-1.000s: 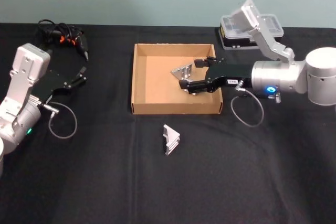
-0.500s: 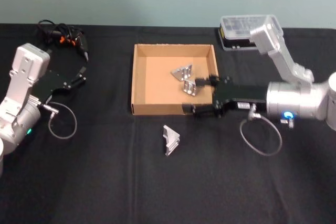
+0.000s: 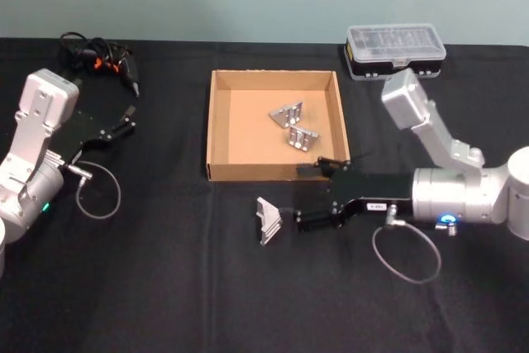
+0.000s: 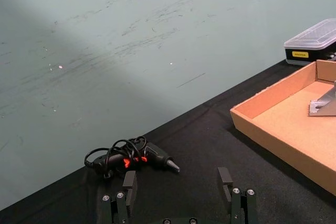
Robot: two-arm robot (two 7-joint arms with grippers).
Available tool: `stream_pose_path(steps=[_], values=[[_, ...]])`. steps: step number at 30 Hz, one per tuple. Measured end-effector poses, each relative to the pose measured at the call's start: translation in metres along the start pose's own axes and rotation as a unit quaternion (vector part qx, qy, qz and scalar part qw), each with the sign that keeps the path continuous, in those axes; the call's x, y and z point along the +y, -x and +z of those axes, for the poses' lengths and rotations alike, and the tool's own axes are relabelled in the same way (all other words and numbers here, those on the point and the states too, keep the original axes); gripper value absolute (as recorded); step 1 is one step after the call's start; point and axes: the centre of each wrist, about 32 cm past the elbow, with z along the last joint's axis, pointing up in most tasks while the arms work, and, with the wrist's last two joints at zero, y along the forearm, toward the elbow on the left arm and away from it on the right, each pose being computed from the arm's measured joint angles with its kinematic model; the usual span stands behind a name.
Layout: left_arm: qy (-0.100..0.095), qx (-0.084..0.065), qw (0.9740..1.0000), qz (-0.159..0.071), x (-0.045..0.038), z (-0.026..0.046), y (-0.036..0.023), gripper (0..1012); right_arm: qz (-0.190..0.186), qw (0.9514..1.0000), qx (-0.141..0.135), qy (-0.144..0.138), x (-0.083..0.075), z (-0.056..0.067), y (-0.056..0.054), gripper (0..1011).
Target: Use one hand to pick up the angle iron from the table and place it into the box.
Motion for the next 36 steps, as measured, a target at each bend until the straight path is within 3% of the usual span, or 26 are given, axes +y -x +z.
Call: stream_pose_path(steps=[7,15,36], values=[[0.0,0.0,1.0,0.0,0.0,0.0,0.0,1000,0.011,0.9998,-0.003,0.013,0.018,-0.01,0.007,1004],[0.0,0.0,1.0,0.0,0.0,0.0,0.0,1000,0.009,0.9996,-0.013,0.022,0.031,-0.011,0.01,1004],[0.0,0.0,1.0,0.0,0.0,0.0,0.0,1000,0.001,0.9986,-0.021,0.048,0.049,-0.017,0.011,1004]])
